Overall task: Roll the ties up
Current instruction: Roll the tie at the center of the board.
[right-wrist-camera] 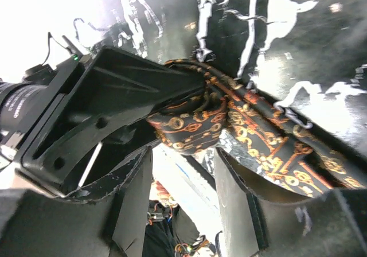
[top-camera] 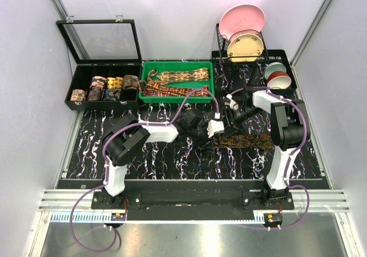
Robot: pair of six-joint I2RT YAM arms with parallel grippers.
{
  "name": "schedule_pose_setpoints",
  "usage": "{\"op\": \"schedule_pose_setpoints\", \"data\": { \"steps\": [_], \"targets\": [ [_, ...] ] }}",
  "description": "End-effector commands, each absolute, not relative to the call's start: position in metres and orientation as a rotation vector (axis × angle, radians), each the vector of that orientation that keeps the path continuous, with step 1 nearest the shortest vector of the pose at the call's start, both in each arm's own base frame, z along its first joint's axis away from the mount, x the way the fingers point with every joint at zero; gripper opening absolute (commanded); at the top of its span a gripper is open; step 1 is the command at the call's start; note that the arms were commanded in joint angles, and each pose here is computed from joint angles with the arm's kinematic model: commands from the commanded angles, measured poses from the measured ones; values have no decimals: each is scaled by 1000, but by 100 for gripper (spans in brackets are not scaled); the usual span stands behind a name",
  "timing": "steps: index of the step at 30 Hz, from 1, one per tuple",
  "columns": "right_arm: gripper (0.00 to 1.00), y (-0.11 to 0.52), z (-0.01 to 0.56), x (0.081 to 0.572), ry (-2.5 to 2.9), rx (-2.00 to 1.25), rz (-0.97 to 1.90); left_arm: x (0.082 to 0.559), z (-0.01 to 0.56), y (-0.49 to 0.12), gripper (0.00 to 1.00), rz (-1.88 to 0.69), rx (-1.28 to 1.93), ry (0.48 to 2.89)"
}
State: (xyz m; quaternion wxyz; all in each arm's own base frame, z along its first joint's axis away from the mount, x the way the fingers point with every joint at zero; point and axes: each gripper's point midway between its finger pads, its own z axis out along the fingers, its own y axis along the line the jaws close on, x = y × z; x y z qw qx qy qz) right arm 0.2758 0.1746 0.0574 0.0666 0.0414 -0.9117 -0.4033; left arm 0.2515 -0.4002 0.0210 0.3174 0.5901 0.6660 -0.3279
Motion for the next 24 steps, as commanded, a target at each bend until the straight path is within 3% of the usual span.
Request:
{"op": "schedule_pose_setpoints", "data": {
  "steps": [1, 10, 15, 18, 19, 23, 24],
  "targets": [
    [52, 184, 65, 267, -2713, 165, -1307, 234, -37, -354, 8, -743, 1591, 2050],
    [44, 200, 51, 263, -2686, 240, -1313, 235, -34, -357, 9, -755, 1594, 2053],
    [34, 202, 47, 263, -2662, 229, -1321, 236, -32, -358, 10, -761, 1598, 2059],
    [14, 199, 43, 264, -2683, 239, -1287, 235, -31, -359, 11, -766, 1607, 2052],
    [0, 195, 37, 265, -2708, 241, -1238, 235, -30, -360, 12, -768, 1607, 2050],
    [0, 185, 22, 264, -2750, 232, -1125, 234, -17, -365, 24, -801, 1603, 2011],
    [0, 184, 21, 263, -2752, 226, -1110, 232, -13, -367, 32, -832, 1610, 2000]
  ]
}}
